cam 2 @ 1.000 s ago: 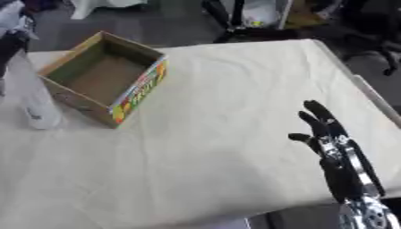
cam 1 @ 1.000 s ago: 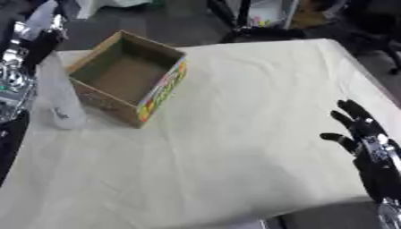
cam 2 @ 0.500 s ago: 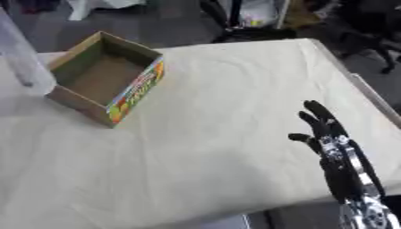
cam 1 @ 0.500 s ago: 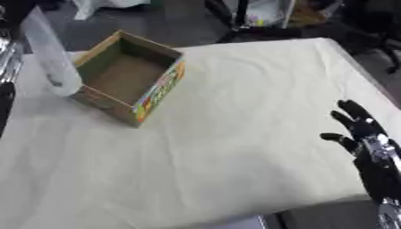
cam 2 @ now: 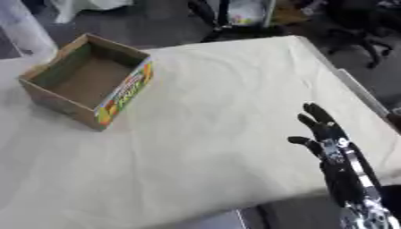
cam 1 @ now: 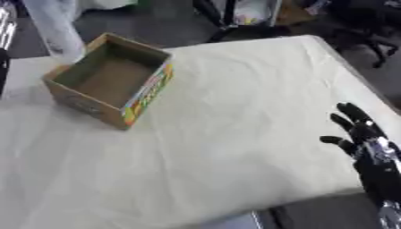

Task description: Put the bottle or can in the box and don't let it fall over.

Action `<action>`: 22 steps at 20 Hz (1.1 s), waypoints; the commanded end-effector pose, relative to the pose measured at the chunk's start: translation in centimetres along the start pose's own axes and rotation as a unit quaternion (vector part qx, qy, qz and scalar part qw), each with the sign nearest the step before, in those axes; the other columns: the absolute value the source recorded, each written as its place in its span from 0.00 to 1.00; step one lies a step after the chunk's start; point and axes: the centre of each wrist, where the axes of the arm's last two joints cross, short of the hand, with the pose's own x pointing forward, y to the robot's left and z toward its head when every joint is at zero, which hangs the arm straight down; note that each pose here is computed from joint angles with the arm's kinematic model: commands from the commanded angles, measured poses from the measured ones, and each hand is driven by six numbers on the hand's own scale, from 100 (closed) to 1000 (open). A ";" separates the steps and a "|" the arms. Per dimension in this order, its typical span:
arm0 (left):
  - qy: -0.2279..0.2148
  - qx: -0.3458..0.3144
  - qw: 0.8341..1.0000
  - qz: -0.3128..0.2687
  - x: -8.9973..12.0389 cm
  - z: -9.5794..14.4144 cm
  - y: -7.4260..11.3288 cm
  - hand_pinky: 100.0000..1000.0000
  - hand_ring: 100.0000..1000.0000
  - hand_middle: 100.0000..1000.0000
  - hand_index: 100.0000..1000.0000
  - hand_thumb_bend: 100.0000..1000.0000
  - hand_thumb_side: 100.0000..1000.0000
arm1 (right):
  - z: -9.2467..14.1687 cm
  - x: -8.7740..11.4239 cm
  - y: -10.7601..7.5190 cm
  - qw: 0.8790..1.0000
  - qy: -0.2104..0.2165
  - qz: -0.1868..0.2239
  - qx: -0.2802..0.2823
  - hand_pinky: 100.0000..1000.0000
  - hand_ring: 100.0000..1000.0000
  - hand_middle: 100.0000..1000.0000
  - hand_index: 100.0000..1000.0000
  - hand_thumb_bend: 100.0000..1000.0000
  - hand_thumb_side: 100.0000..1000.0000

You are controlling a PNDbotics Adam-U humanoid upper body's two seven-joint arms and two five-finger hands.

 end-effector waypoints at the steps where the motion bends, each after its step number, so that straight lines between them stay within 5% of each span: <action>1: -0.004 -0.017 1.000 0.004 0.1 -0.9 -1.2 0.10 0.81 0.29 0.40 0.00 0.37 | -0.5 0.7 -0.3 1.000 -0.014 0.007 0.014 0.72 1.00 1.00 1.00 0.00 0.79; 8: 0.044 -0.061 0.997 0.024 -3.6 0.0 -5.3 0.16 0.89 0.33 0.43 0.00 0.31 | -0.5 0.7 0.0 1.000 -0.016 0.001 0.021 0.72 1.00 1.00 1.00 0.00 0.80; 12: 0.068 -0.080 0.994 0.037 -5.5 1.4 -7.2 0.24 1.00 0.43 0.51 0.00 0.11 | -0.4 0.7 0.0 1.000 -0.014 0.001 0.021 0.72 1.00 1.00 1.00 0.00 0.80; 13: 0.070 -0.083 0.993 0.037 -5.7 1.6 -7.4 0.29 1.00 0.54 0.59 0.00 0.15 | -0.4 0.7 0.0 1.000 -0.014 0.001 0.022 0.72 1.00 1.00 1.00 0.00 0.80; 14: 0.072 -0.087 0.993 0.034 -6.0 2.0 -7.6 0.35 1.00 0.66 0.66 0.10 0.28 | -0.4 0.7 0.0 1.000 -0.014 0.002 0.021 0.72 1.00 1.00 1.00 0.00 0.80; 15: 0.071 -0.088 0.993 0.027 -6.1 2.2 -7.5 0.41 1.00 0.75 0.72 0.32 0.40 | -0.4 0.7 0.0 1.000 -0.014 0.002 0.021 0.72 1.00 1.00 1.00 0.00 0.80; 17: 0.068 -0.086 0.994 0.006 -6.2 2.8 -7.0 0.50 1.00 0.87 0.80 0.58 0.58 | -0.4 0.7 -0.1 1.000 -0.014 0.003 0.018 0.72 1.00 1.00 1.00 0.00 0.80; 22: 0.093 -0.085 0.989 -0.082 -6.4 4.8 -4.3 0.64 1.00 1.00 0.87 0.70 0.68 | -0.1 0.6 -0.4 1.000 -0.009 0.010 0.006 0.72 1.00 1.00 1.00 0.00 0.80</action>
